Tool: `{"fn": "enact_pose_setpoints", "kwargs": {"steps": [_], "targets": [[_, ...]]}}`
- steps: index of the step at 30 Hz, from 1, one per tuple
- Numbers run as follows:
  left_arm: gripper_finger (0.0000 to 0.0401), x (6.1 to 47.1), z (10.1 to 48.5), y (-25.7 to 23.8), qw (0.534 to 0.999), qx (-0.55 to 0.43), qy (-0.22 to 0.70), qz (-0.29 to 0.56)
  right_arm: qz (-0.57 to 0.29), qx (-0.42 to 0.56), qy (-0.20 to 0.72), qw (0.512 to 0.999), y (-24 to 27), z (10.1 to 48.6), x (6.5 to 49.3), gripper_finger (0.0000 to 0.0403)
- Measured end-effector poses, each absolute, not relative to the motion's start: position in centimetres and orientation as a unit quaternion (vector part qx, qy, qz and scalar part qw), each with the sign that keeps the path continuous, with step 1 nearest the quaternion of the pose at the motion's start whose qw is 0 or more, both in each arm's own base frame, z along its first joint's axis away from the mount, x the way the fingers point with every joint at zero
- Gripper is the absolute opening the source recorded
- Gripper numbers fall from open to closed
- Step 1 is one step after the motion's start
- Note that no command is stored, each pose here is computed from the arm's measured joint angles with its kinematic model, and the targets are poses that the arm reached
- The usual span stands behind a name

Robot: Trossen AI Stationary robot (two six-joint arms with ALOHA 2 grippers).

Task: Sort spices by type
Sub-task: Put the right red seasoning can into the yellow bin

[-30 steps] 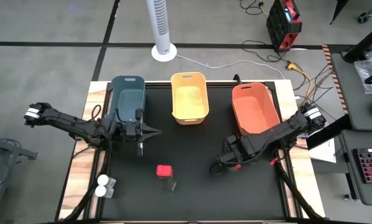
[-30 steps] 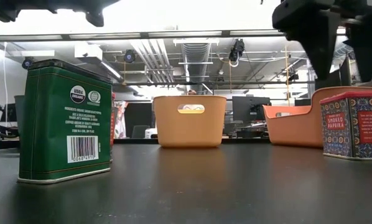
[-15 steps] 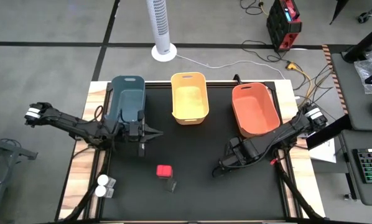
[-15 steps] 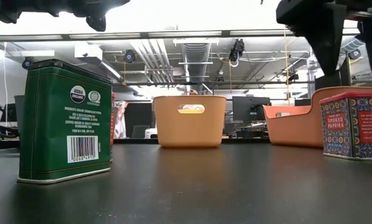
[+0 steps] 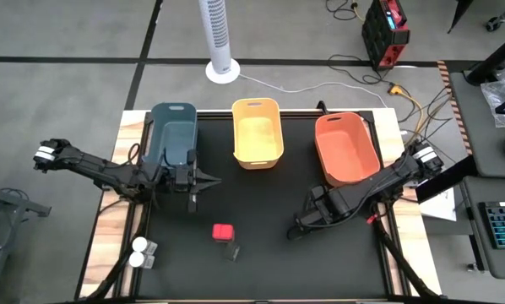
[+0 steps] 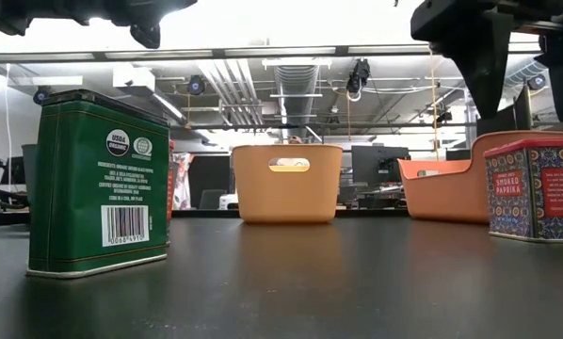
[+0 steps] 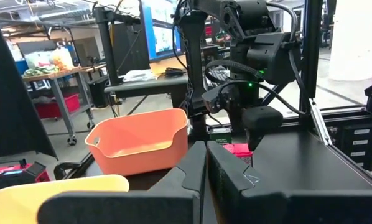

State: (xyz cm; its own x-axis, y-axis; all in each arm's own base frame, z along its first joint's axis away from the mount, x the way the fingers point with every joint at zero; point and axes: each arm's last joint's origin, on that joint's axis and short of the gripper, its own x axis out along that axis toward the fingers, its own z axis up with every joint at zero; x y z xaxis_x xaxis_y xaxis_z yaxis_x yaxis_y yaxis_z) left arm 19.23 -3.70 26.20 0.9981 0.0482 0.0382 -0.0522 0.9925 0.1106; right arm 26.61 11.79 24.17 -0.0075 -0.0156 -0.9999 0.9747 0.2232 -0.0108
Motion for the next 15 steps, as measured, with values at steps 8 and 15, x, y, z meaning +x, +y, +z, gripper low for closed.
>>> {"fn": "enact_pose_setpoints", "kwargs": {"steps": [8,15], "targets": [[0.0,19.2,26.1,-3.7,0.998,0.057,-0.014,0.025,-0.456,0.441,0.539,0.554,11.4,24.0,26.8,0.0398],[0.0,19.2,26.1,-3.7,0.998,0.057,-0.014,0.025,-0.446,0.432,0.571,0.538,10.5,22.7,26.7,0.0398]]}}
